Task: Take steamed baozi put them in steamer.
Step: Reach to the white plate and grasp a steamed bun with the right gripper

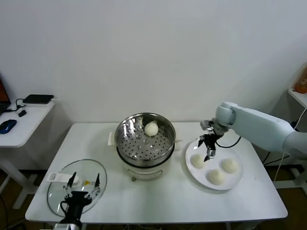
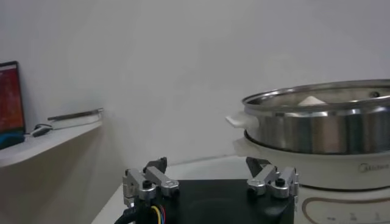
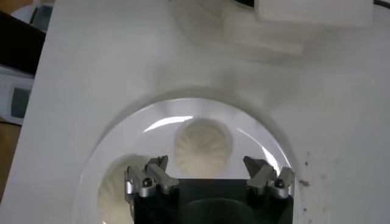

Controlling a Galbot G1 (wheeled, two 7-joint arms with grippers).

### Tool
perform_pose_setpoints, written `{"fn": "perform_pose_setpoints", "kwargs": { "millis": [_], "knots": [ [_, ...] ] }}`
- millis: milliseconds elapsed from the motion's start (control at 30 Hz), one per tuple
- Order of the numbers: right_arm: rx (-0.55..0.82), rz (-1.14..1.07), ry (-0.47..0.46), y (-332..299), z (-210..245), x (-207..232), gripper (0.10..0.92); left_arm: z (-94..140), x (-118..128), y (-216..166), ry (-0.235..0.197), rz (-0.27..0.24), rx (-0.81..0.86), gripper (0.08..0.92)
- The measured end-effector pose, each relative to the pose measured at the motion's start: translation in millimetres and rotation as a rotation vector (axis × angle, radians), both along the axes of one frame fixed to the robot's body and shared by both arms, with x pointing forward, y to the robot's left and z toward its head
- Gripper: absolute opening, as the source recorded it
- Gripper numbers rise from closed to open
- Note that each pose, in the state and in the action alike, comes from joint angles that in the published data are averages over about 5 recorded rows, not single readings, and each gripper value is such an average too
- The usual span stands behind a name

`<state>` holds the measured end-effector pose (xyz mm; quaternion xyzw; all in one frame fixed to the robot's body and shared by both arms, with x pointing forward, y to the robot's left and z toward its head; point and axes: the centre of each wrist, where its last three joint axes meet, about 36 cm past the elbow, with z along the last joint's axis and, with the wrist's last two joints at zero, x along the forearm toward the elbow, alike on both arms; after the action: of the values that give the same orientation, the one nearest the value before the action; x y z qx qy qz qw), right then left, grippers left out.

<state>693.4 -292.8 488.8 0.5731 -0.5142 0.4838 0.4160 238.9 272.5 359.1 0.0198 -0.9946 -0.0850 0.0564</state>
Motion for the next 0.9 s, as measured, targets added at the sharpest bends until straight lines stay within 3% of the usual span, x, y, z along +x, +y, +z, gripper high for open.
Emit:
{"fn": "perform_pose_setpoints", "kwargs": {
  "millis": [900],
  "knots": [
    [-0.021,0.016,-0.005,5,-33,-5,0.823,2,3,-3,-0.008,-0.001,-0.011,0.823]
  ]
}}
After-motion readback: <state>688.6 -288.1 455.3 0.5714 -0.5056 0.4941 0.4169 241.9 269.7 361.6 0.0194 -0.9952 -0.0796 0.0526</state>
